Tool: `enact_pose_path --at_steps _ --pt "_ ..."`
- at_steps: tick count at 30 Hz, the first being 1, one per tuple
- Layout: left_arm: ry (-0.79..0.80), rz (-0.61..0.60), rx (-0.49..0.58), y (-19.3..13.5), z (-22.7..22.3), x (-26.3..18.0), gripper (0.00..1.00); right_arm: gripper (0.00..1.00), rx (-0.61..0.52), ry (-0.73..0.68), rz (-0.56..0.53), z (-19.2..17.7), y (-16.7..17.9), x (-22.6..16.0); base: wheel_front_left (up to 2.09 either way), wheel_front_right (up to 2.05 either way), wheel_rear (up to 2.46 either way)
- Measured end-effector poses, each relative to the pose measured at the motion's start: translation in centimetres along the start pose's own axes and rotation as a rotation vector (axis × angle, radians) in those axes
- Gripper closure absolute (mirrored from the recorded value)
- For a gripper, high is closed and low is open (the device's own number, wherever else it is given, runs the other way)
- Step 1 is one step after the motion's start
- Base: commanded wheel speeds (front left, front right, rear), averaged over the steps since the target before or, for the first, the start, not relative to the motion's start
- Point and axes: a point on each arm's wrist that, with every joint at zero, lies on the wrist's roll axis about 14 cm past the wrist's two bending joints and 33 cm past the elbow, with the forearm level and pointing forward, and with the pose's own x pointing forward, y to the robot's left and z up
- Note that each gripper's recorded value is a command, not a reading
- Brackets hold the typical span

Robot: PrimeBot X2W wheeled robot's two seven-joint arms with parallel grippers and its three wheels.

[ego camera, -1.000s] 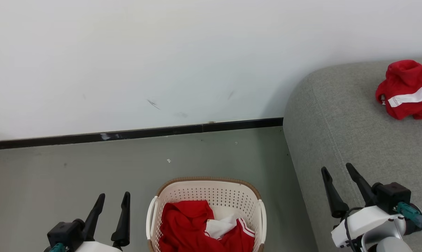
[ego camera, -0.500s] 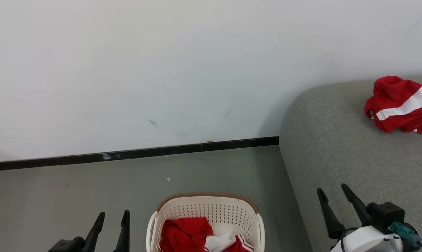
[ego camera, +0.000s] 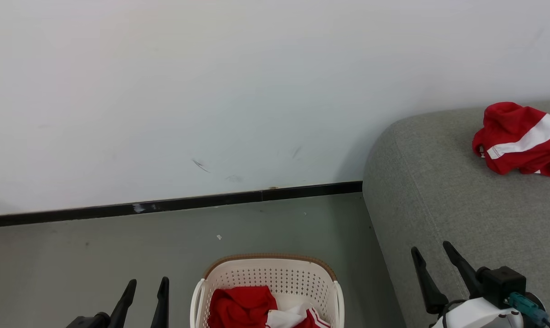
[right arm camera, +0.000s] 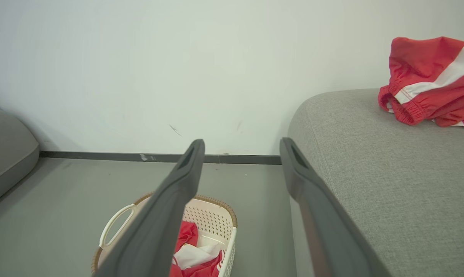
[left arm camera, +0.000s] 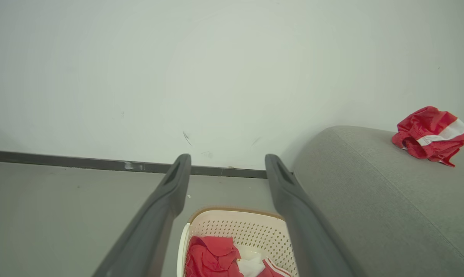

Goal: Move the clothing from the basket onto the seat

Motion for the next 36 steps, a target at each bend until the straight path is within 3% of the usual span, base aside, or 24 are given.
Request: enact_pose_path --at_steps 36 --pt "0.143 -0.059 0.056 -1.1 -3.8 0.1 0.00 0.00 0.013 0.067 0.007 -2.2 0.4 -0.4 0.00 0.00 0.00"
